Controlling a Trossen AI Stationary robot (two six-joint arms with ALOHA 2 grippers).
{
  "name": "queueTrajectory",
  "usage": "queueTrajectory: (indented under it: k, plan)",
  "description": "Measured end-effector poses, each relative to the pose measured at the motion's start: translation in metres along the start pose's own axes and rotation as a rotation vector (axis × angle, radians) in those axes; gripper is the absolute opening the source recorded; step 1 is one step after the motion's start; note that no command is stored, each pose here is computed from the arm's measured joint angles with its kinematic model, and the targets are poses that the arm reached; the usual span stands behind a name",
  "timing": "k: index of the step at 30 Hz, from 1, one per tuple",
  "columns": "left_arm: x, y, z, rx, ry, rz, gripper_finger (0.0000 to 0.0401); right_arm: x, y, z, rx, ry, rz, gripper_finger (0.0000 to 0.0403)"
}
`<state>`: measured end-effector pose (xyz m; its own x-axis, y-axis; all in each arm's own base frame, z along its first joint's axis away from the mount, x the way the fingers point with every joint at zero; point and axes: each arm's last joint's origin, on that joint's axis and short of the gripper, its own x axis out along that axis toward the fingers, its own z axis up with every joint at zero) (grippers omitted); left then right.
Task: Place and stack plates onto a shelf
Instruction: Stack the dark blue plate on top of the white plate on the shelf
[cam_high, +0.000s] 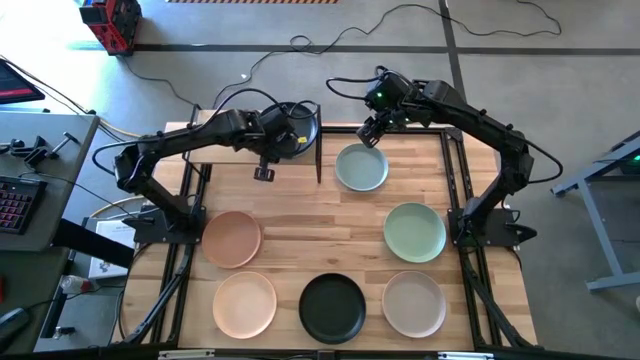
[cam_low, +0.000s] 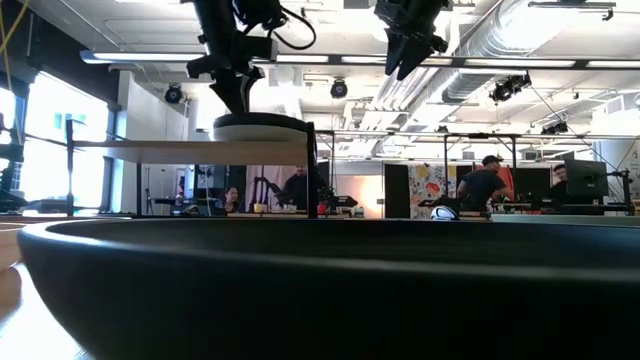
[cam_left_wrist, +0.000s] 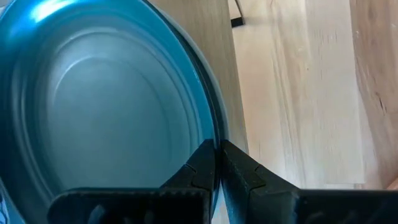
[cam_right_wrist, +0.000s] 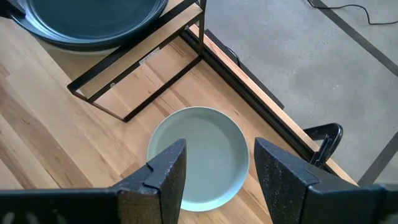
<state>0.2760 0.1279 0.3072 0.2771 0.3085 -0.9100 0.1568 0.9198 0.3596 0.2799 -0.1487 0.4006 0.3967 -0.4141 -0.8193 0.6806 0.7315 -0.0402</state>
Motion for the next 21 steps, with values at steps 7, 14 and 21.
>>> queueTrajectory:
  k: [7, 14, 21]
  plan:
    - [-0.0005, 0.0, -0.0001, -0.005, -0.001, 0.001, 0.0007, 0.0, 0.0, 0.0, 0.0, 0.0, 0.0, 0.0167]
    - [-0.0007, 0.0002, -0.0003, 0.003, 0.012, 0.018, 0.001, 0.0, 0.0, 0.0, 0.0, 0.0, 0.0, 0.0167]
    - [-0.0008, -0.0002, 0.0, -0.032, 0.009, 0.015, 0.0034, 0.0001, 0.0, 0.0, 0.0, 0.0, 0.0, 0.0167]
